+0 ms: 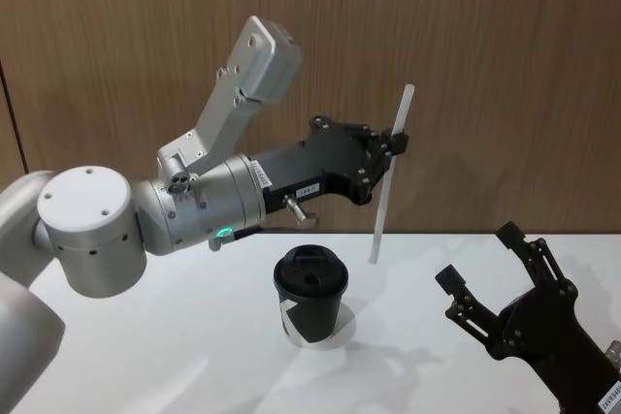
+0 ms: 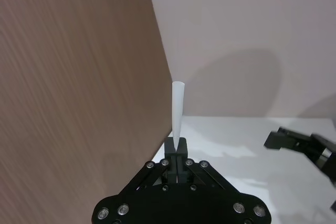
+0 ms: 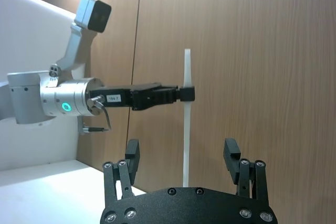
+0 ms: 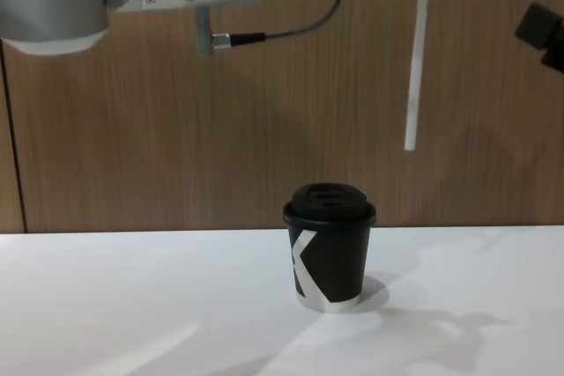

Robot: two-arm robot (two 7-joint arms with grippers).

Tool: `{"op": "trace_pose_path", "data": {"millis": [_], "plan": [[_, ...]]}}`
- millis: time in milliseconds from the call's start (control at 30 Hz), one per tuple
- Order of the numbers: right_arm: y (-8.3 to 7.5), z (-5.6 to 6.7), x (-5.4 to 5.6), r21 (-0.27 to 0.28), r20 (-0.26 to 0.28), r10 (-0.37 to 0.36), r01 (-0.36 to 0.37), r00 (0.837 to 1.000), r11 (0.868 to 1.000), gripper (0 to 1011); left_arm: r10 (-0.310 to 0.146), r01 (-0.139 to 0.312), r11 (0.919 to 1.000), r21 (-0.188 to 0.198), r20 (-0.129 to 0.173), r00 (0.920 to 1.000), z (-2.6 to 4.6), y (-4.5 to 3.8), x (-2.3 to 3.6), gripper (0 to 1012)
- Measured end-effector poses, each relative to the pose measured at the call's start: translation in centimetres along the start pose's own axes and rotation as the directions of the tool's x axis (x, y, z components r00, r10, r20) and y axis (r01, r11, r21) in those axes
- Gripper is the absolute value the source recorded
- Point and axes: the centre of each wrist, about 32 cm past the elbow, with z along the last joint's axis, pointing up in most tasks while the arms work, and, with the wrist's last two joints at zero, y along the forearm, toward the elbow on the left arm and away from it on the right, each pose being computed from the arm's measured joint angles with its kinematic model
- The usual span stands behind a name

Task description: Pick up the straw with one hand, pass it to the other hand, and insert it into the cup.

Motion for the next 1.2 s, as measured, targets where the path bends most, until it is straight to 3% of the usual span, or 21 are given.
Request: {"op": "trace_pose_path", "data": {"millis": [267, 467, 767, 1200], "plan": [[0.0, 0.0, 0.0, 0.000, 0.000, 0.000, 0.000, 1.000, 1.000, 1001, 0.048, -0.050, 0.9985, -0.023, -0.068, 0.9966, 0.82, 0.36, -1.87, 6], [0.0, 0.0, 0.0, 0.000, 0.000, 0.000, 0.000, 1.000, 1.000, 1001, 0.078, -0.080, 0.9966, -0.017, -0.090, 0.9929, 1.42, 0.75, -2.89, 6], [0.0, 0.0, 0.0, 0.000, 0.000, 0.000, 0.000, 1.000, 1.000, 1001, 0.127, -0.127, 0.9918, 0.012, -0.098, 0.9870, 2.69, 1.53, -4.38, 6], [0.0, 0.0, 0.0, 0.000, 0.000, 0.000, 0.000, 1.000, 1.000, 1001, 0.178, -0.175, 0.9837, 0.041, -0.084, 0.9805, 3.38, 2.69, -5.30, 6]]}}
